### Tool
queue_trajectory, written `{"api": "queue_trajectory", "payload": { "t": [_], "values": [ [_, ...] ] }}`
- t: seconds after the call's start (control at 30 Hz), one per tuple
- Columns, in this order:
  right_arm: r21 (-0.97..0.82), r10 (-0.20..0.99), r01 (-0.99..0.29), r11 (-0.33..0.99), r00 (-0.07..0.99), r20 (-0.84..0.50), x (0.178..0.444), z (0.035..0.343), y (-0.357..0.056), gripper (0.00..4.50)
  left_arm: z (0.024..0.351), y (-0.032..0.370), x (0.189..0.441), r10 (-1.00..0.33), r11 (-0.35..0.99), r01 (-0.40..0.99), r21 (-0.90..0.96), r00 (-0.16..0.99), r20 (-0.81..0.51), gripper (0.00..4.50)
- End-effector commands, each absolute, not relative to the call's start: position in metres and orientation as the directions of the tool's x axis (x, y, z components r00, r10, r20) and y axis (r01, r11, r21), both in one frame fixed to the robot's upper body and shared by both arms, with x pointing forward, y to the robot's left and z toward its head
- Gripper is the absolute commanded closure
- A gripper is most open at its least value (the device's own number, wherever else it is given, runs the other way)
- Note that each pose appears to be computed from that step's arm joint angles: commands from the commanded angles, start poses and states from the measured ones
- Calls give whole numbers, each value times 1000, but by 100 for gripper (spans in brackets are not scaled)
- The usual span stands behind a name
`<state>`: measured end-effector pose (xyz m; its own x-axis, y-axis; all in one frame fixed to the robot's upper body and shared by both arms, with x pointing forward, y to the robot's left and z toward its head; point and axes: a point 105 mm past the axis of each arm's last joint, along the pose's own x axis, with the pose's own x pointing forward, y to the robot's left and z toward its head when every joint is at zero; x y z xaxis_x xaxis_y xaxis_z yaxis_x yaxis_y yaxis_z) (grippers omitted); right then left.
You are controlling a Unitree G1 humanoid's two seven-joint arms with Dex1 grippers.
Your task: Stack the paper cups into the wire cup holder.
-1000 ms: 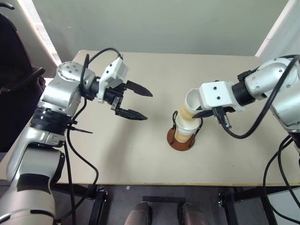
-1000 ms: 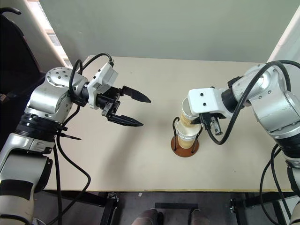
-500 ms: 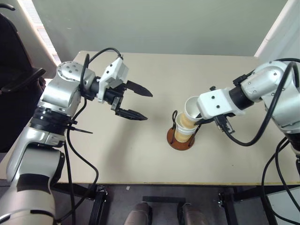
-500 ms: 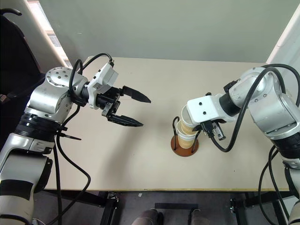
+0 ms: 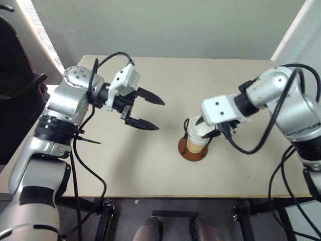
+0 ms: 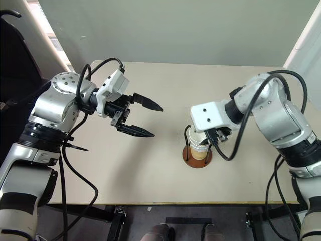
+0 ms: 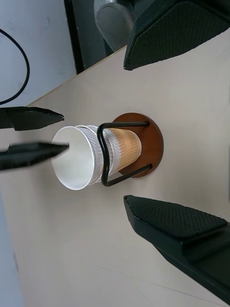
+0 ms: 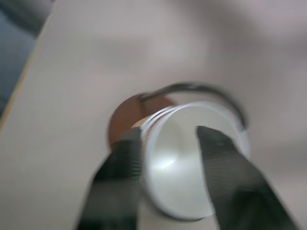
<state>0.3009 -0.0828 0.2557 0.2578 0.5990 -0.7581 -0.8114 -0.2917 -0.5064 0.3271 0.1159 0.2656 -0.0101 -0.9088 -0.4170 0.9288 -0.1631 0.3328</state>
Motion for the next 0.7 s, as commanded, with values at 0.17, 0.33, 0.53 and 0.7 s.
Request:
{"api": "queue_trajectory", "payload": {
  "t": [0.17,0.33,0.53,0.7],
  "values": [
    [-492,786,-870,-35,280,-551,291,310,-80,216,272,123,326,-914,-147,925,351,9,-406,0],
    [-272,915,-933,236,308,-261,276,337,-103,216,290,149,347,-938,160,930,330,248,-244,0],
    [-193,865,-892,409,446,-231,284,316,-134,216,277,191,346,-886,335,903,268,399,-237,0],
    [-216,751,-820,530,572,-329,294,281,-170,216,271,208,345,-854,405,880,247,461,-241,0]
  ]
}}
